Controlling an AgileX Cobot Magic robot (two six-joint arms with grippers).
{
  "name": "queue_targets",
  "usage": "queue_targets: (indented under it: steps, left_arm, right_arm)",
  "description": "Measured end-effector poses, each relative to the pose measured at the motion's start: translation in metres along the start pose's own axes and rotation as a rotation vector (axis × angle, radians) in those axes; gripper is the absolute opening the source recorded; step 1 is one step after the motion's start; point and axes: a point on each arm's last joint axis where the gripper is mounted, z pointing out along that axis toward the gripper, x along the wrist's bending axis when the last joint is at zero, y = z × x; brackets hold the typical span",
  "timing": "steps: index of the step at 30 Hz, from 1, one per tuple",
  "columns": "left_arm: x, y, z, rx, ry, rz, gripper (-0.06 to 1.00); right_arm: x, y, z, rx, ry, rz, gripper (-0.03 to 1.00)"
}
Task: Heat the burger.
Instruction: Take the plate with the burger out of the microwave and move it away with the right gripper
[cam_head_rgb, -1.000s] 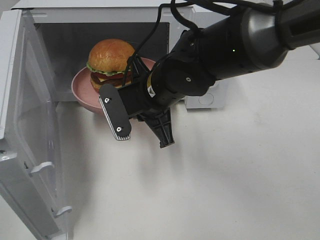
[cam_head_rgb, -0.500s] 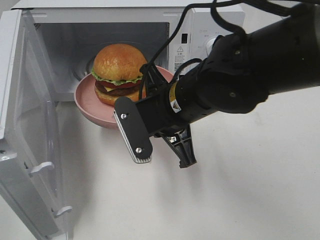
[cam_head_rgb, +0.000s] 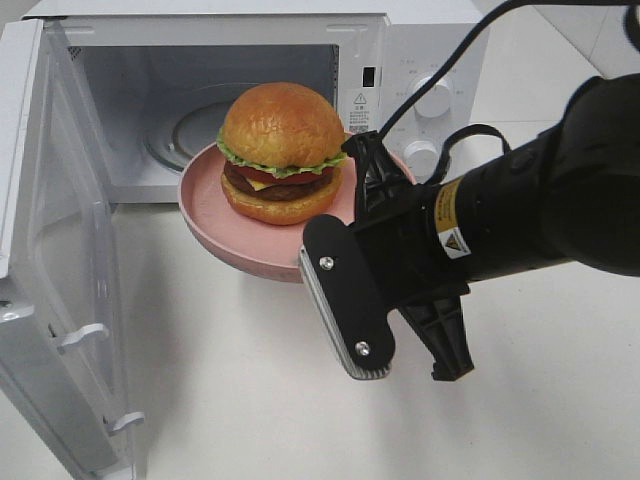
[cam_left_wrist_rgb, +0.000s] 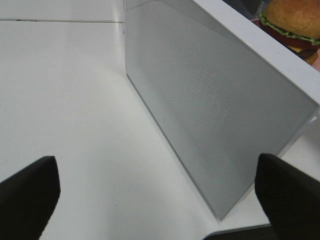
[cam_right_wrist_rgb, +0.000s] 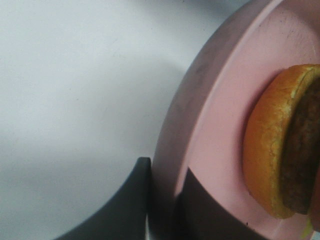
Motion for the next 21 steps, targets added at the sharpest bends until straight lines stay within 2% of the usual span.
queue_targets:
  steps: [12, 21]
  left_arm:
    - [0.000, 0.000, 0.000, 0.000, 0.000, 0.000, 0.98]
    - [0.000, 0.000, 0.000, 0.000, 0.000, 0.000, 0.98]
  right_arm:
    - [0.032, -0.018, -0.047, 0.043, -0.004, -0.006, 0.11]
    - [0.046, -0.027, -0.065, 0.078, -0.006, 0.020, 0.11]
